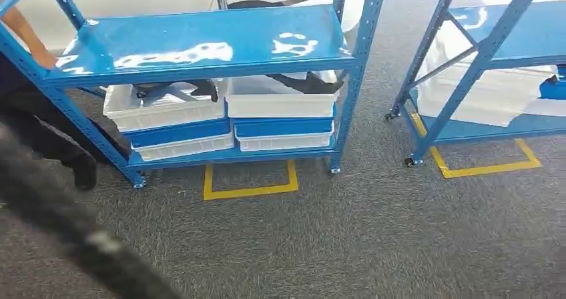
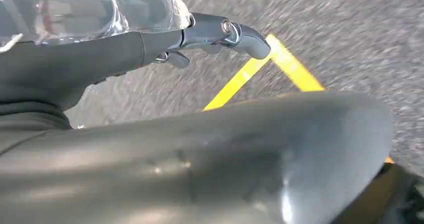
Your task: Take the parts from the cabinet and place them on the table.
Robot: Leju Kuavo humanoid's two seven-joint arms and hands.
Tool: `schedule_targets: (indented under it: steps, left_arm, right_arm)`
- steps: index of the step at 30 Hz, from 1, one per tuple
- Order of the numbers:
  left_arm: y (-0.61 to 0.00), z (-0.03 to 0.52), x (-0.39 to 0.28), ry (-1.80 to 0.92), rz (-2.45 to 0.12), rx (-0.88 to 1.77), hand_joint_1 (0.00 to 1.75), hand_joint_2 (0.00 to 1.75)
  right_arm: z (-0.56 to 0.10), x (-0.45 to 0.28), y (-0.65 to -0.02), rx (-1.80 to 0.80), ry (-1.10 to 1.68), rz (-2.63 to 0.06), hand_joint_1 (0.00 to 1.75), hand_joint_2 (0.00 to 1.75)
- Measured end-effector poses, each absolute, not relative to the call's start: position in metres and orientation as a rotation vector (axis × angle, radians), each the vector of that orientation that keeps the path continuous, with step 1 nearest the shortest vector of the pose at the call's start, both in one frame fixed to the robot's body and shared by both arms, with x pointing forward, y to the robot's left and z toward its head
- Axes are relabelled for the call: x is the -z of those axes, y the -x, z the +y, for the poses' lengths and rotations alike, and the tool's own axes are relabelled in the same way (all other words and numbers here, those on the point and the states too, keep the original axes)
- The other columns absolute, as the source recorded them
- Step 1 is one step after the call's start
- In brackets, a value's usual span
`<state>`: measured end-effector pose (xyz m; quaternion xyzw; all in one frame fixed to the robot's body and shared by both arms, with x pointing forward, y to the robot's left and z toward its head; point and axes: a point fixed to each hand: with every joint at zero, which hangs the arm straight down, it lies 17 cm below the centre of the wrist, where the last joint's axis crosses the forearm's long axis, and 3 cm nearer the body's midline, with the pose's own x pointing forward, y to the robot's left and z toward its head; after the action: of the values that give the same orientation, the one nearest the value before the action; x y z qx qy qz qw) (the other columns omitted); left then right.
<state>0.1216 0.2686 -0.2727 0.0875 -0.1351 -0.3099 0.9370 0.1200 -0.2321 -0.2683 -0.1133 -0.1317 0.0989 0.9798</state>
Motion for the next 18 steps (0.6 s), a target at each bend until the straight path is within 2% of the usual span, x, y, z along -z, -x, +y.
schedule_targets:
  steps: [18]
  left_arm:
    - [-0.128, 0.265, 0.271, -0.185, -0.284, 0.633, 0.0, 0.0]
  right_arm:
    - [-0.235, 0.27, -0.116, -0.186, 0.225, -0.246, 0.0, 0.0]
